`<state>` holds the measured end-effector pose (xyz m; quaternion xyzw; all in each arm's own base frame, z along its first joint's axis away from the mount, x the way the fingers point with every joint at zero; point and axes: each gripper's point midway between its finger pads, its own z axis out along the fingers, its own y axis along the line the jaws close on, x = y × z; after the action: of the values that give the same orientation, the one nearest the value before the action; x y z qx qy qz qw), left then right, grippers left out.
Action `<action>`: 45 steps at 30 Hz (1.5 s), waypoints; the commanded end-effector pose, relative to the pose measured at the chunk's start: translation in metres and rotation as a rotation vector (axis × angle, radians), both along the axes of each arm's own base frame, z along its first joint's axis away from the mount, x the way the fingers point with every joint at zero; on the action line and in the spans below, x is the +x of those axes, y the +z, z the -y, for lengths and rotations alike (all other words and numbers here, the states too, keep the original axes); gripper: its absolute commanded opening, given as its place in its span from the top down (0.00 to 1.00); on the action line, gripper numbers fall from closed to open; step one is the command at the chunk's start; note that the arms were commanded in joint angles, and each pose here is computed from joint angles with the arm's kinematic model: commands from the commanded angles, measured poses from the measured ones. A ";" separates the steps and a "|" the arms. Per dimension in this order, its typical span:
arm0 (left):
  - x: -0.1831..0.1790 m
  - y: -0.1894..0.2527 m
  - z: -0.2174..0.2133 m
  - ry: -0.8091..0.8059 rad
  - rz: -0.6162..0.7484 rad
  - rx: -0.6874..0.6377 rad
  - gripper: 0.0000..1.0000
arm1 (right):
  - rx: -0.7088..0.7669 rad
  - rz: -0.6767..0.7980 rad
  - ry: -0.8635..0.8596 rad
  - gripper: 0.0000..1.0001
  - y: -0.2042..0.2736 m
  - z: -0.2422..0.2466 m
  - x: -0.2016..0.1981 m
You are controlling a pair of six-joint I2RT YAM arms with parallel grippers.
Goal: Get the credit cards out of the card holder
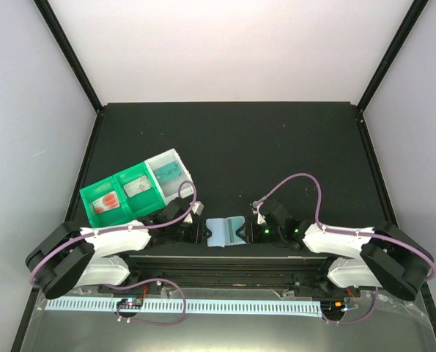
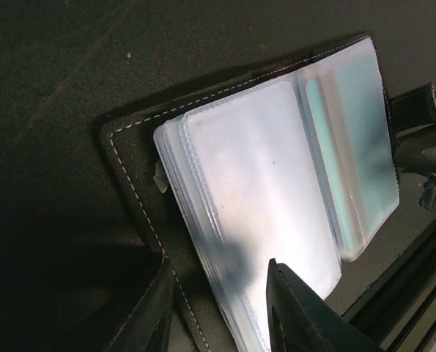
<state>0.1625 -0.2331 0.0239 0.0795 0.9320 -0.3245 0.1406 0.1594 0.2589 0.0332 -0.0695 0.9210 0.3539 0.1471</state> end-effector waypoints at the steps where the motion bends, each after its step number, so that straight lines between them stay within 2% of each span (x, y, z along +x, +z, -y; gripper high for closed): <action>1: -0.002 -0.005 0.004 -0.019 -0.006 0.007 0.64 | -0.009 0.013 -0.004 0.58 -0.005 0.001 0.002; 12: -0.003 -0.004 0.007 -0.025 -0.011 -0.021 0.68 | 0.064 0.025 0.006 0.58 0.007 -0.007 0.002; 45: -0.011 0.007 0.024 -0.053 -0.011 -0.081 0.69 | 0.211 0.065 0.063 0.56 0.046 -0.018 -0.008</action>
<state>0.1532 -0.2480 0.0246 0.0903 0.9250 -0.3453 0.1306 0.1549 0.2729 0.0742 -0.0847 0.8791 0.4357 0.1735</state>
